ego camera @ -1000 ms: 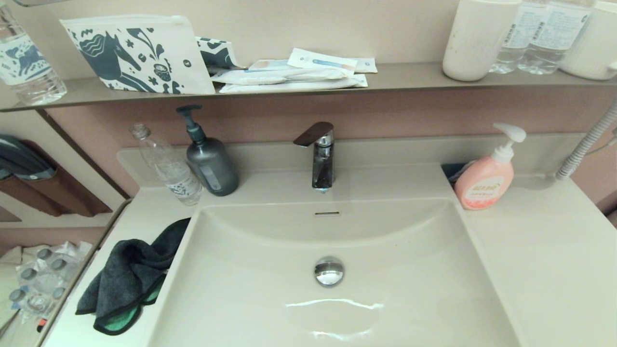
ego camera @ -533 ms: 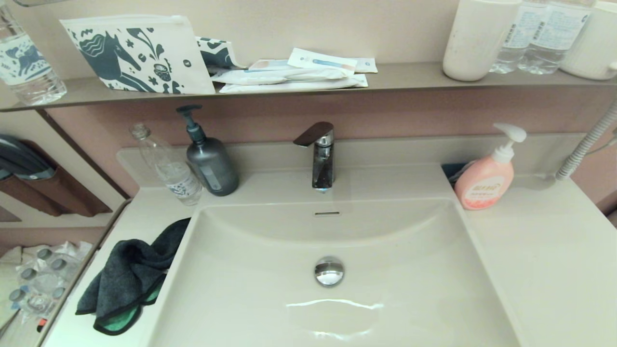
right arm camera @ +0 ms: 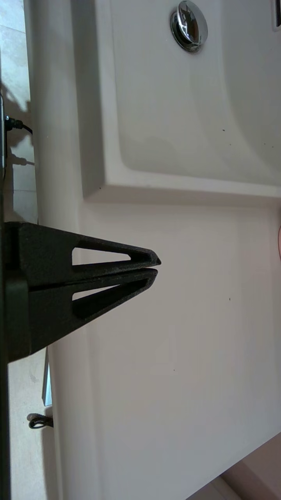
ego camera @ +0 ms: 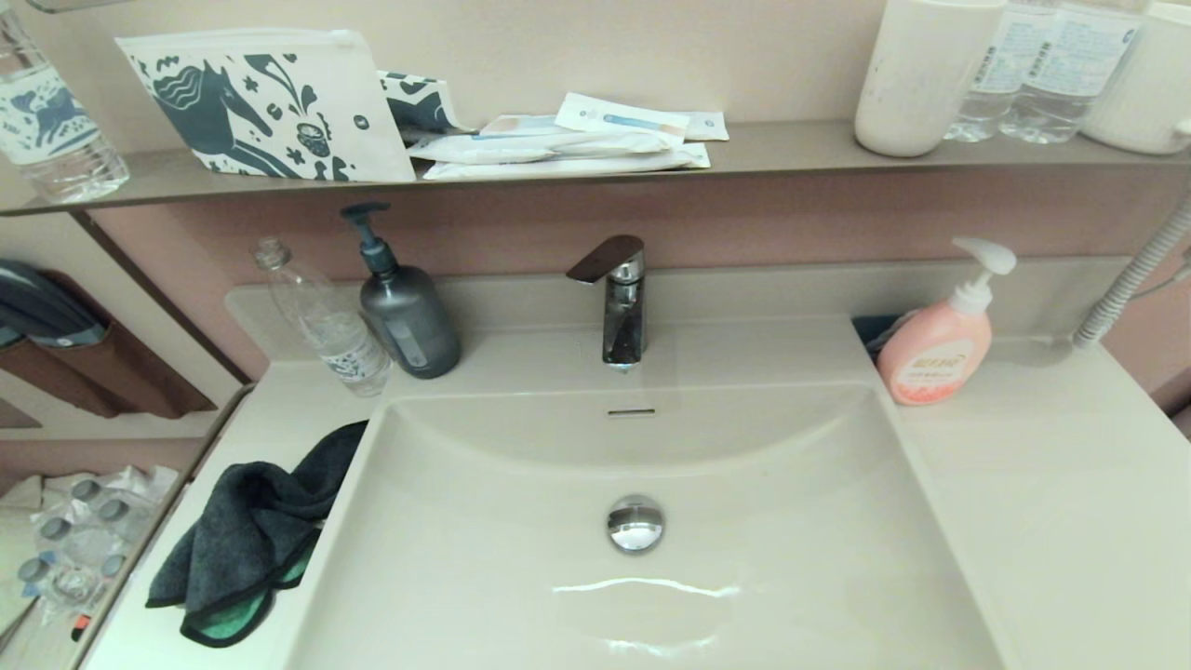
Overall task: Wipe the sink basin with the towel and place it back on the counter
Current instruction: Pick up the cloth
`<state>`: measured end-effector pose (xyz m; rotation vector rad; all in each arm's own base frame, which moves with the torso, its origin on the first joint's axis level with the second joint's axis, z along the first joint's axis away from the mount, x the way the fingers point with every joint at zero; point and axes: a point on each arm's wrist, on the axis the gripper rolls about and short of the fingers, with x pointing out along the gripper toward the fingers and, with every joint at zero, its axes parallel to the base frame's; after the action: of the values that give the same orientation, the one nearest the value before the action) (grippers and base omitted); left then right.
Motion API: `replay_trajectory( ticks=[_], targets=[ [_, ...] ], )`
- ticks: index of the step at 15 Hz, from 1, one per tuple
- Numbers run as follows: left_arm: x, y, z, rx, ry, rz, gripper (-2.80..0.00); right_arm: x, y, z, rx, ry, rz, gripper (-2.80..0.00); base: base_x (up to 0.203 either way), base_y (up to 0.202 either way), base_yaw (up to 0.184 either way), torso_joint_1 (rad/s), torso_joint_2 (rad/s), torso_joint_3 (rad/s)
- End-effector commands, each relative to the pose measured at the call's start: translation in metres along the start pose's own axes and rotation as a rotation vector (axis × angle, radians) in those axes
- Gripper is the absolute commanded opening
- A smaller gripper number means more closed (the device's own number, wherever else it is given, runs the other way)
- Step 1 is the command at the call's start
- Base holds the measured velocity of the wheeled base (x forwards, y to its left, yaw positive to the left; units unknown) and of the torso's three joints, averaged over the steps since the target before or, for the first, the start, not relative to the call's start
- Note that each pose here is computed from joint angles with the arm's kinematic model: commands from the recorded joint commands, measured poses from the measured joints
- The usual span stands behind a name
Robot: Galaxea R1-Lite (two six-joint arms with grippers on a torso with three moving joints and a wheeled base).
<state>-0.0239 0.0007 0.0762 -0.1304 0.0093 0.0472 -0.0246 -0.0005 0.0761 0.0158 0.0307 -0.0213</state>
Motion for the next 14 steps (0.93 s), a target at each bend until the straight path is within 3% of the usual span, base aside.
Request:
replay_trajectory(
  ticks=[1, 14],
  targets=[
    [0.0001, 0.0, 0.0, -0.001, 0.001, 0.001, -2.8, 0.0001, 0.0, 0.0, 0.001, 0.001, -0.001, -2.8, 0.0, 0.0, 0.0, 0.0, 0.0, 0.0],
    [0.0001, 0.0, 0.0, -0.001, 0.001, 0.001, -2.8, 0.0, 0.0, 0.0003, 0.001, 0.0, 0.0, -2.8, 0.0, 0.0, 0.0, 0.0, 0.0, 0.0]
  ],
)
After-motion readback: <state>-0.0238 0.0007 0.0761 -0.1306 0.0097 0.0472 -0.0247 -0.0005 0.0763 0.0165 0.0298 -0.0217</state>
